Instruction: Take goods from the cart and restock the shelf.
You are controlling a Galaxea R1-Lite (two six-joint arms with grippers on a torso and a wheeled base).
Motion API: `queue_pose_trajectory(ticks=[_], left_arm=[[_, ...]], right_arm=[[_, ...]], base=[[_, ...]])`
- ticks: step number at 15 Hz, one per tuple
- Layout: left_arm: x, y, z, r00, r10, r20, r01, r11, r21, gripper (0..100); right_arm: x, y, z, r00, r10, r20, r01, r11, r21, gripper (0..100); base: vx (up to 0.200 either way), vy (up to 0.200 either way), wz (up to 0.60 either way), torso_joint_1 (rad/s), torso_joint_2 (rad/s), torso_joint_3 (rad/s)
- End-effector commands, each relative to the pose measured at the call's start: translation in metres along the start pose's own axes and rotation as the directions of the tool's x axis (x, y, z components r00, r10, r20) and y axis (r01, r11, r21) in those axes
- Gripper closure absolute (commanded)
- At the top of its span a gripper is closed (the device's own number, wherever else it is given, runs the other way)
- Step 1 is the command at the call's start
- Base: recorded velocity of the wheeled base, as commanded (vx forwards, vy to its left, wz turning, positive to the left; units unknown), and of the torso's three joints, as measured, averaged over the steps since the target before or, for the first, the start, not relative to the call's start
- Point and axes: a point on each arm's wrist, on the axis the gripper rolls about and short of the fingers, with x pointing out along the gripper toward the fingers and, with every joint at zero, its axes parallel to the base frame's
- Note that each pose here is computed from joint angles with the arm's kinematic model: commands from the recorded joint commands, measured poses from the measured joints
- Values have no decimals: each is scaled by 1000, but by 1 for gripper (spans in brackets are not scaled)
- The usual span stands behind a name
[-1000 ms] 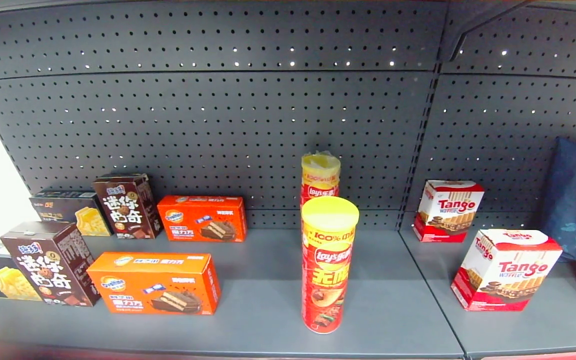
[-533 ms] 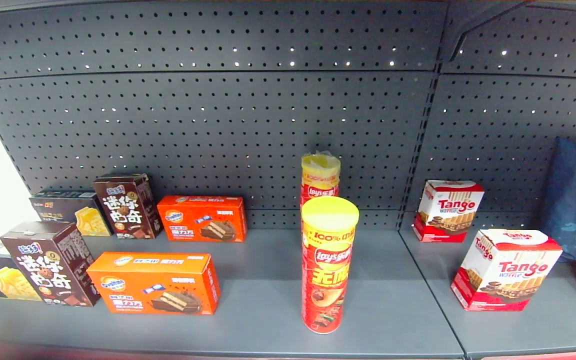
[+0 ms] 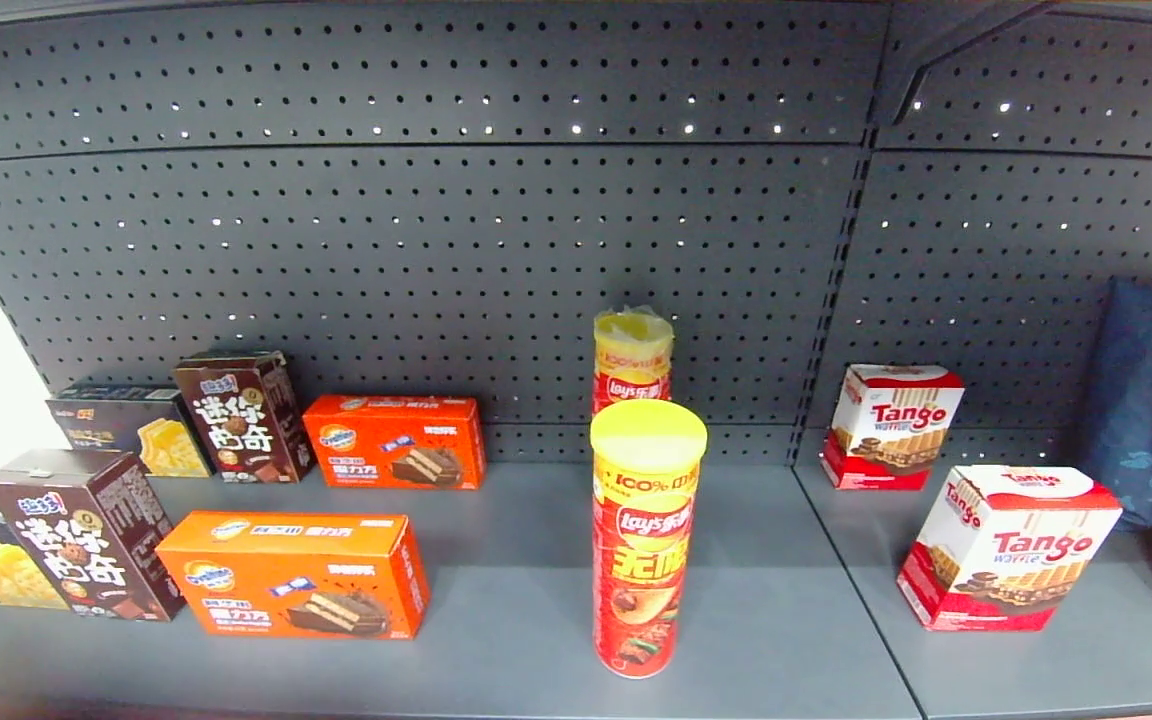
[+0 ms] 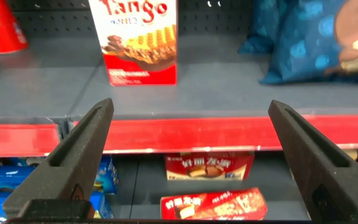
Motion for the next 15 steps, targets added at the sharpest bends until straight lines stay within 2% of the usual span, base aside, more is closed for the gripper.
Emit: queue_pose_trajectory(ticks=[1, 15], left_arm=[[0, 0, 0, 1000, 1, -2, -1, 1000, 0, 0], [0, 0, 0, 1000, 1, -2, -1, 1000, 0, 0]], right_arm=[[0, 0, 0, 1000, 0, -1, 0, 1000, 0, 0], [0, 0, 0, 1000, 0, -1, 0, 1000, 0, 0]], base=[[0, 0, 0, 0, 0, 0], [0, 0, 0, 0, 0, 0]])
